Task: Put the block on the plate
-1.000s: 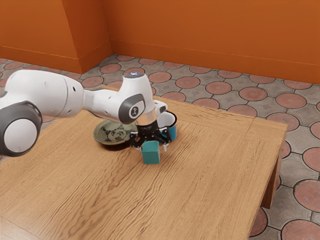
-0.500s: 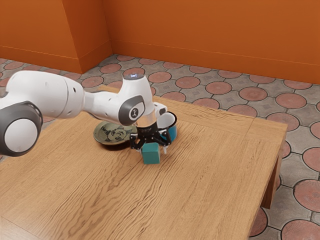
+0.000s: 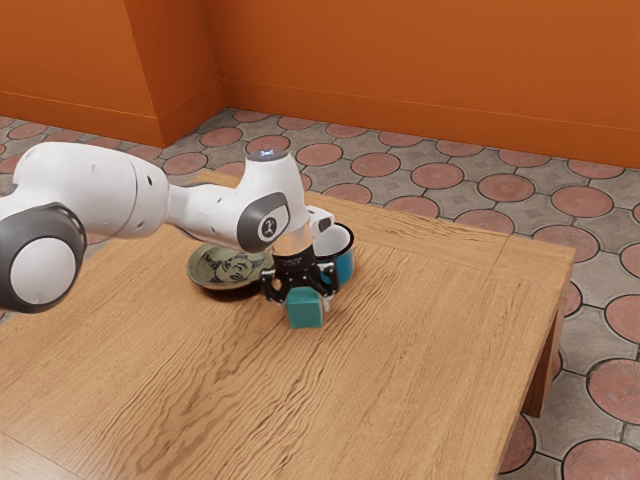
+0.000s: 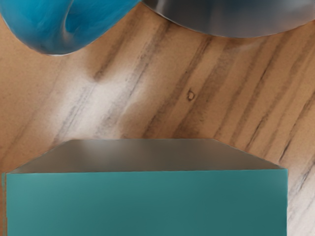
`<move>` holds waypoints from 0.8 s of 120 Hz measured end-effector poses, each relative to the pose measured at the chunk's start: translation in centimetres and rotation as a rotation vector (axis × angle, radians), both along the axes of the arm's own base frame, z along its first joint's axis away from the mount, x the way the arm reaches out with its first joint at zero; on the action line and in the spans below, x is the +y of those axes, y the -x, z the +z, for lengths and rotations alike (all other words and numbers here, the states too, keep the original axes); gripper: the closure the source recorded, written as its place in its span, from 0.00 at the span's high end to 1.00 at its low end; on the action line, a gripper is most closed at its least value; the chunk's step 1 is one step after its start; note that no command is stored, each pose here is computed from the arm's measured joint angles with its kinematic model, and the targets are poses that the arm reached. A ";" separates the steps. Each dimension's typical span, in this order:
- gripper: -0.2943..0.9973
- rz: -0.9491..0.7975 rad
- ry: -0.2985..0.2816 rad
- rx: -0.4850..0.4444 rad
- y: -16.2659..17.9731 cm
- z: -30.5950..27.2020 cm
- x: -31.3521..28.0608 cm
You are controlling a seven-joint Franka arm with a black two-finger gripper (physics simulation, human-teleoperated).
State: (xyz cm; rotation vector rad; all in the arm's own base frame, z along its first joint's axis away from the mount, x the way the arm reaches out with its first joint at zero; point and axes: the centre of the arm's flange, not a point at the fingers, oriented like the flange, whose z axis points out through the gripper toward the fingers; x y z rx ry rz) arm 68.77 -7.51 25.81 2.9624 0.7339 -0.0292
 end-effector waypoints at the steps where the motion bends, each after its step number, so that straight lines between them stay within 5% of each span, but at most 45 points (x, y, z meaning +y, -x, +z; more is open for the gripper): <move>1: 0.63 0.000 0.000 0.000 0.0 0.0 0.0; 96: 0.55 -0.013 0.006 -0.030 0.0 3.1 -0.7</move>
